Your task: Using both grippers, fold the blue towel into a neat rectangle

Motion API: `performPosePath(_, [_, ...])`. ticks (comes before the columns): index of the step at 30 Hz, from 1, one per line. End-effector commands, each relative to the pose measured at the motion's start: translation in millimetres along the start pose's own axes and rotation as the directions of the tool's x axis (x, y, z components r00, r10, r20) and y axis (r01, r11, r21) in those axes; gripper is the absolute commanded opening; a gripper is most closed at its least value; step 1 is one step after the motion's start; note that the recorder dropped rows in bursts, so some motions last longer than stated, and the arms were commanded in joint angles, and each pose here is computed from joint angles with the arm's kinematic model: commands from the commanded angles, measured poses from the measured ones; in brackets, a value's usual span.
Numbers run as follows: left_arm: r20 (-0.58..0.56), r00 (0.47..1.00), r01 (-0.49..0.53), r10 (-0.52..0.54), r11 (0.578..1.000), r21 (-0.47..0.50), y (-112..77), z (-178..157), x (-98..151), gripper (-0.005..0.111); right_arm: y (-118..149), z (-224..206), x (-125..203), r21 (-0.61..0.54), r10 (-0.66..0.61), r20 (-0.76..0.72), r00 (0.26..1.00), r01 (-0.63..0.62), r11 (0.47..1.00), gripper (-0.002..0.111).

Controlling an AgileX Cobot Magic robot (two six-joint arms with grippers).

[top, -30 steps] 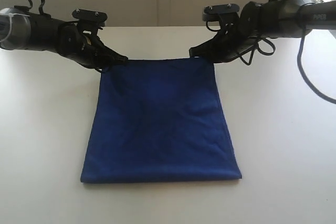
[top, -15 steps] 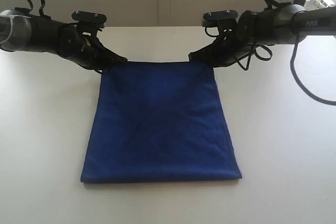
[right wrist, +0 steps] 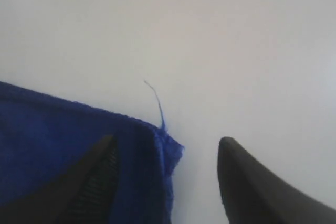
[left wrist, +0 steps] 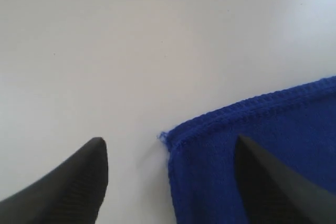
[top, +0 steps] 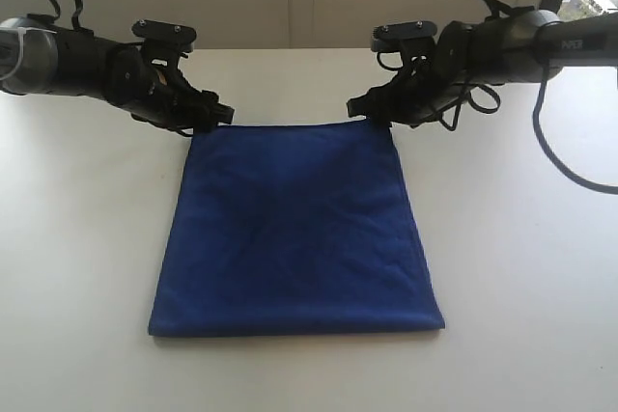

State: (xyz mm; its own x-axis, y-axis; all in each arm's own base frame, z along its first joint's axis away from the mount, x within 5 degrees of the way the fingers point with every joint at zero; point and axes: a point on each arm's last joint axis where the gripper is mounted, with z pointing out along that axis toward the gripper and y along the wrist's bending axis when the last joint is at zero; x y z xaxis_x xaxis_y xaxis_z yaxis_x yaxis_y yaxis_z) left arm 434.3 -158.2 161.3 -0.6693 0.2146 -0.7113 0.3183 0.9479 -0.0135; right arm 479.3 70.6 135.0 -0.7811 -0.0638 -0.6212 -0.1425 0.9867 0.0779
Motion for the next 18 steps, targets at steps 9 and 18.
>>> performPosePath(9, [-0.186, 0.983, -0.005, 0.0, 1.0, -0.025, 3.2, -50, -8, 0.01, 7, -68, -10, -0.043, -0.04, -0.161, 0.986, 0.034, 0.999, 0.0])
performPosePath(18, [-0.359, 0.925, 0.103, -0.125, 0.991, -0.082, 4.9, -82, 18, 0.0, 9, -103, 22, -0.048, -0.022, -0.241, 0.97, 0.011, 0.999, 0.0])
